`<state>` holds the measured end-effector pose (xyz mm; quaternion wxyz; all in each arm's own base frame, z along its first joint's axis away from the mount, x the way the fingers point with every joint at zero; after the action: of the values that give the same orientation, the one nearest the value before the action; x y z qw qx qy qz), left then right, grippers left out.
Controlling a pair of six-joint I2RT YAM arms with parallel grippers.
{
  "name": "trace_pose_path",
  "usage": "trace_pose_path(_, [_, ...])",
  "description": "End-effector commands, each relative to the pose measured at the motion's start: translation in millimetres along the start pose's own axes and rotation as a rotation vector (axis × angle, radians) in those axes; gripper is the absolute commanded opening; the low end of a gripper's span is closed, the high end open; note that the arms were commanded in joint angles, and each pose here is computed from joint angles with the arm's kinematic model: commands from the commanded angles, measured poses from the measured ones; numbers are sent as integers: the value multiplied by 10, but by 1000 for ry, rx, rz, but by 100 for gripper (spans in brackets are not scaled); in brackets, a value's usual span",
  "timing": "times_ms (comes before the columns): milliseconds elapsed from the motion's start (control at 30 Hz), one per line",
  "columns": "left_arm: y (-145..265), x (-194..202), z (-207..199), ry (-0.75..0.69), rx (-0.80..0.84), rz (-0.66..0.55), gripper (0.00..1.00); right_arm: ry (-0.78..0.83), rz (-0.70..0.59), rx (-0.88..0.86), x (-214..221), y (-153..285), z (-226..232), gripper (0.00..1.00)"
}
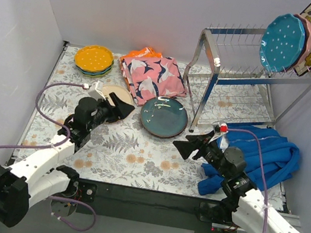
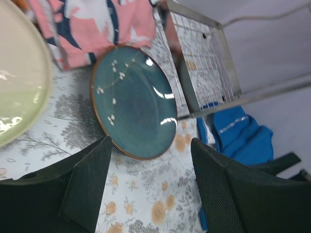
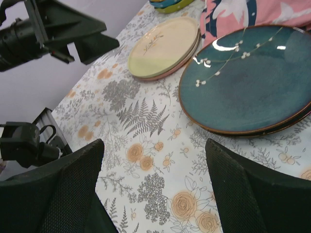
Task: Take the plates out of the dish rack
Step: Unload the plate from the dish rack.
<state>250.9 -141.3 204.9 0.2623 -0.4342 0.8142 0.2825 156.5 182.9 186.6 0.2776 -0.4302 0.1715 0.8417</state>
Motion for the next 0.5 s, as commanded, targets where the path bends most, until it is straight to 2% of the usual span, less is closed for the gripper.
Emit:
trace_pose_path(0, [110, 206, -272, -88, 158, 79, 64, 60, -130, 36, -516, 14, 206, 89])
trace_pose_path(133, [183, 302, -457, -148, 246, 62, 64, 65, -249, 27, -974, 121, 474, 88])
trace_pose_path(200, [254, 346, -468, -147, 305, 49, 64, 108, -331, 138, -1204, 168, 427, 88])
trace_pose_path(300, [341, 385, -500, -171, 367, 54, 65, 170, -371, 224, -1549, 237, 522, 90])
trace_pose_path(467, [441, 382, -501, -197, 390, 16, 65, 224, -475, 248, -2178, 305, 847, 88])
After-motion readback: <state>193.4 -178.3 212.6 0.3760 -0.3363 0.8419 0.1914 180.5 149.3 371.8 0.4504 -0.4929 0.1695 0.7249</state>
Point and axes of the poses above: each gripper's point midway between its finger pads, its own y axis back along the fingers, its own z axis along the line the jaws close on, x = y × z, the point moved 6 cm from there along y, back along the fingers, and after that the axes turned 3 degrees about -y, right-handed, at the moved point
